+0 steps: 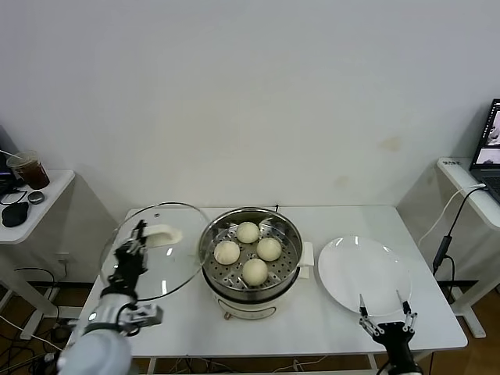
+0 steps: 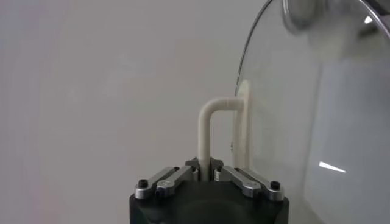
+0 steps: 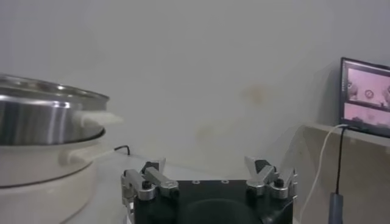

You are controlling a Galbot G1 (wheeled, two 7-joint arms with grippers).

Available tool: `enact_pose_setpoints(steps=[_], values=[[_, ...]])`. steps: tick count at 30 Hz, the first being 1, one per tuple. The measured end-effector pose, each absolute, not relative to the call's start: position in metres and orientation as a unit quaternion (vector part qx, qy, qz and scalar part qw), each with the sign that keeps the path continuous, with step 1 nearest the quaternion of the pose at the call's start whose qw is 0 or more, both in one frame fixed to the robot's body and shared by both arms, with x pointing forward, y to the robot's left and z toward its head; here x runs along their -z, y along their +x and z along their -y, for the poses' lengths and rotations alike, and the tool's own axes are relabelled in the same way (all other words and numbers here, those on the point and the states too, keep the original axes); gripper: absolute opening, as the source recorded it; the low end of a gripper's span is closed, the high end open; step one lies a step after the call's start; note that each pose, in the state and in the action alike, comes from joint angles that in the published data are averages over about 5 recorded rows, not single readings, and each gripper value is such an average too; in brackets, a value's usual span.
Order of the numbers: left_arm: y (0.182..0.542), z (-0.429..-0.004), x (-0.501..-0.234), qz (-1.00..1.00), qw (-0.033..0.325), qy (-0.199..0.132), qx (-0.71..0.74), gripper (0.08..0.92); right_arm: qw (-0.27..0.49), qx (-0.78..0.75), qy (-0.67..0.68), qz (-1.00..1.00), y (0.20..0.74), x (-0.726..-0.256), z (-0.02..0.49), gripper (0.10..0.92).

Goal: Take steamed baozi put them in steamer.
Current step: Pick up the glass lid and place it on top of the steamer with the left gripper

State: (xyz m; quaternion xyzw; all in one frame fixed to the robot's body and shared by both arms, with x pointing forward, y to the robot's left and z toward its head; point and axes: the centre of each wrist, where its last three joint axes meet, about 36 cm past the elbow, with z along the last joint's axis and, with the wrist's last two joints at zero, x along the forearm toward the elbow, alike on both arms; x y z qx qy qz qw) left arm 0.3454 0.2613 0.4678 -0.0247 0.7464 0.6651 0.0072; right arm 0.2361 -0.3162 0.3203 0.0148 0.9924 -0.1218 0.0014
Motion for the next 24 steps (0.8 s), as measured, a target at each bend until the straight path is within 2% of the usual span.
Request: enact_pose_setpoints(steps=[13, 24], values=[[0.384, -0.149, -0.462, -0.728, 0.028, 0.02, -0.684, 0.168, -0.001, 0.146, 0.024, -0.989, 0.242, -0.312, 0.312, 0.823], [0.398, -0.085, -0.448, -0.713, 0.036, 0.035, -0.7, 0.168, 0.001, 0.15, 0.023, -0.988, 0.244, -0.312, 0.31, 0.823]])
